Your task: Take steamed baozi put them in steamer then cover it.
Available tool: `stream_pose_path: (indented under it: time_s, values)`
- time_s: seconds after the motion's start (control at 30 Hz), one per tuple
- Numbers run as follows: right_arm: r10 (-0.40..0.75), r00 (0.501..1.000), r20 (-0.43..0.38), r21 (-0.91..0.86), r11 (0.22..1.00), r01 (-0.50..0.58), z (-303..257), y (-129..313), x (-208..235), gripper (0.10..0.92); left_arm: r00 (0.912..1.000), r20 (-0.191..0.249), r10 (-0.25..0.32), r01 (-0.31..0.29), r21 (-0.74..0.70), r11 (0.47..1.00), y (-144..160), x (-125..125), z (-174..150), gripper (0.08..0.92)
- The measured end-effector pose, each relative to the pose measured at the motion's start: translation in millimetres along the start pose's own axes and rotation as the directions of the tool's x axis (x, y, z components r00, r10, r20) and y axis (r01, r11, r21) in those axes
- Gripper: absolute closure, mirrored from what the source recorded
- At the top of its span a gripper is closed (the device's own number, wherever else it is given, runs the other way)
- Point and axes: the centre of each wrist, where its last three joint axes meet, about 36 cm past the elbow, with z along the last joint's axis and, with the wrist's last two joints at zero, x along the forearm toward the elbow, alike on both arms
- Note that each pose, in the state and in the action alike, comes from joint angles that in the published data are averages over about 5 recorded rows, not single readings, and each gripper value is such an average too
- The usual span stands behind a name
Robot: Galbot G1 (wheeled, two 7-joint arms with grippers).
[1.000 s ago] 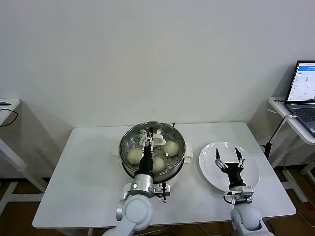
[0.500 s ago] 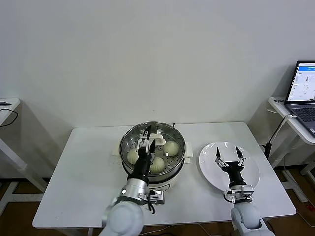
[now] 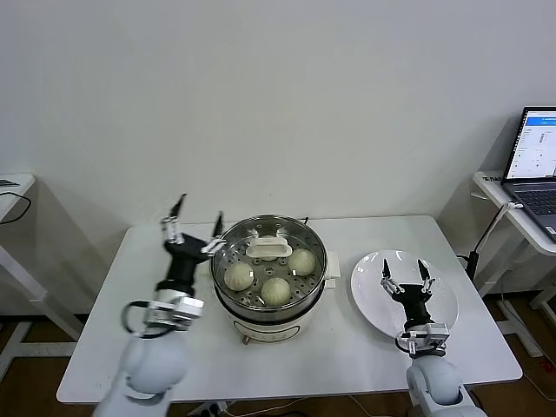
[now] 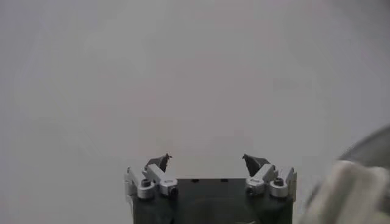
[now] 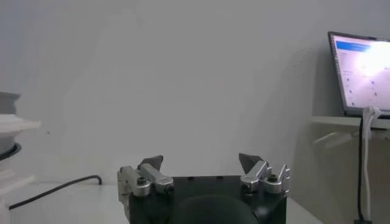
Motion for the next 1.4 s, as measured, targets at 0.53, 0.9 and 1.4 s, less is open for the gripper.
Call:
stream_pose_path:
  time_s: [0.53,0.9,1.4]
  values:
    - [0.012,0.999,-0.036,-0.036,0.999,-0.013,-2.7,-0.6,12.1,0.2,0.985,-0.171,-0.025,0.077,0.306,0.949,30.1,70.5,114.0,0.177]
    - [0.007,0.999,-0.054,-0.034,0.999,-0.009,-6.5,-4.3,17.2,0.2,0.9804,-0.196,-0.023,0.09,0.342,0.935,30.8,106.4,133.6,0.177]
    - [-0.004,0.999,-0.051,-0.035,0.999,0.002,-5.0,1.8,26.3,0.2,0.9796,-0.201,-0.009,0.078,0.338,0.938,28.7,125.4,140.9,0.177]
